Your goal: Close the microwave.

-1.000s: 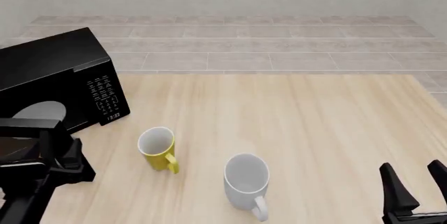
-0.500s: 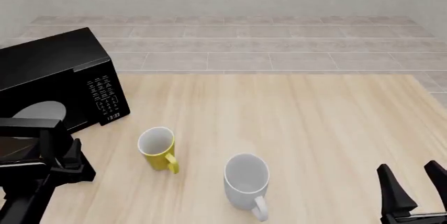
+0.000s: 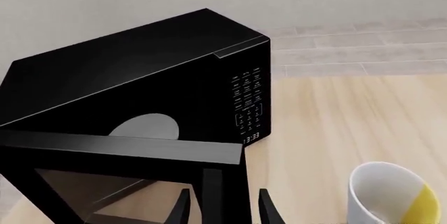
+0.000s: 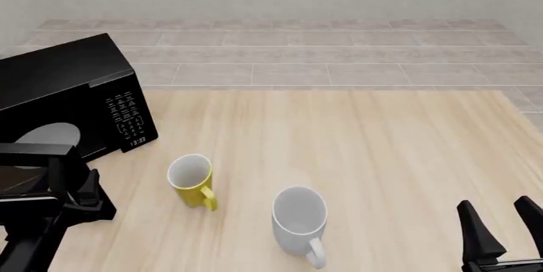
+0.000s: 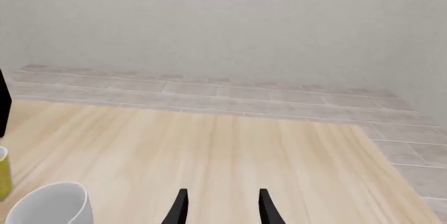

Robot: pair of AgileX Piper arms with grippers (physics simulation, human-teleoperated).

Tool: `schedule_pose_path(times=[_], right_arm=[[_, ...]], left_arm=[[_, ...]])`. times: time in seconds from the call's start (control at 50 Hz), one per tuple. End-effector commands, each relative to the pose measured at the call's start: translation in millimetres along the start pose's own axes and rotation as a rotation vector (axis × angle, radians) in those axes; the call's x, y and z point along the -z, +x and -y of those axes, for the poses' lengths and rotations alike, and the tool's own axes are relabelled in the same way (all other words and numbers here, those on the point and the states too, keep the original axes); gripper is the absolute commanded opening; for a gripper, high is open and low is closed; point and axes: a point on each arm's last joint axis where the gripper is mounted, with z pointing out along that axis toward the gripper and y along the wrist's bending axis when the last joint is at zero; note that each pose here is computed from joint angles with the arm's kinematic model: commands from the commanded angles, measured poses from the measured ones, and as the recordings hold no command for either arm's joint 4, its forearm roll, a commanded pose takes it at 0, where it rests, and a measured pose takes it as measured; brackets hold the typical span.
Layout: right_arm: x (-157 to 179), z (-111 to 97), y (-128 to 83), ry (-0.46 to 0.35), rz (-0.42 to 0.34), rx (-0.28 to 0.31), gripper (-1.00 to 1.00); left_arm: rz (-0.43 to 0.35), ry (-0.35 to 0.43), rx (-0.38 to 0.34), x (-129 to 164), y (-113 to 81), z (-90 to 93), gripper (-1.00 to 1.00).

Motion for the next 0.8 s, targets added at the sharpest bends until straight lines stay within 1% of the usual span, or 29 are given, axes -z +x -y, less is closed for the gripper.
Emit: schedule_pose_path(times=[0.02, 0.1, 0.28, 0.5, 0.62, 0.7, 0.8], right_arm=[[1, 0, 1, -0.002, 0.0, -0.004, 1.0], [1, 0, 1, -0.004, -0.002, -0.005, 1.0], [2, 0, 0, -0.001, 0.001, -0.001, 1.0], [2, 0, 0, -0.005, 0.002, -0.004, 1.0], [2, -1, -2, -0.014, 0.002, -0.006, 1.0], [2, -1, -2, -0.014, 0.003, -0.007, 1.0], [2, -1, 0, -0.015, 0.002, -0.009, 1.0]], left_arm=[[0.016, 0.009, -0.014, -16, -7.7, 1.9, 1.0], [0.017, 0.011, -0.023, -21, -11.3, 1.8, 1.0], [0.0, 0.015, -0.015, -33, -8.0, 2.7, 1.0], [-0.003, 0.012, -0.024, -41, -8.1, 2.1, 1.0], [-0.001, 0.009, -0.05, -46, -5.6, 2.0, 1.0], [-0.004, 0.007, -0.049, -48, -7.0, 1.3, 1.0], [-0.006, 0.007, -0.062, -50, -3.0, 1.6, 1.0]])
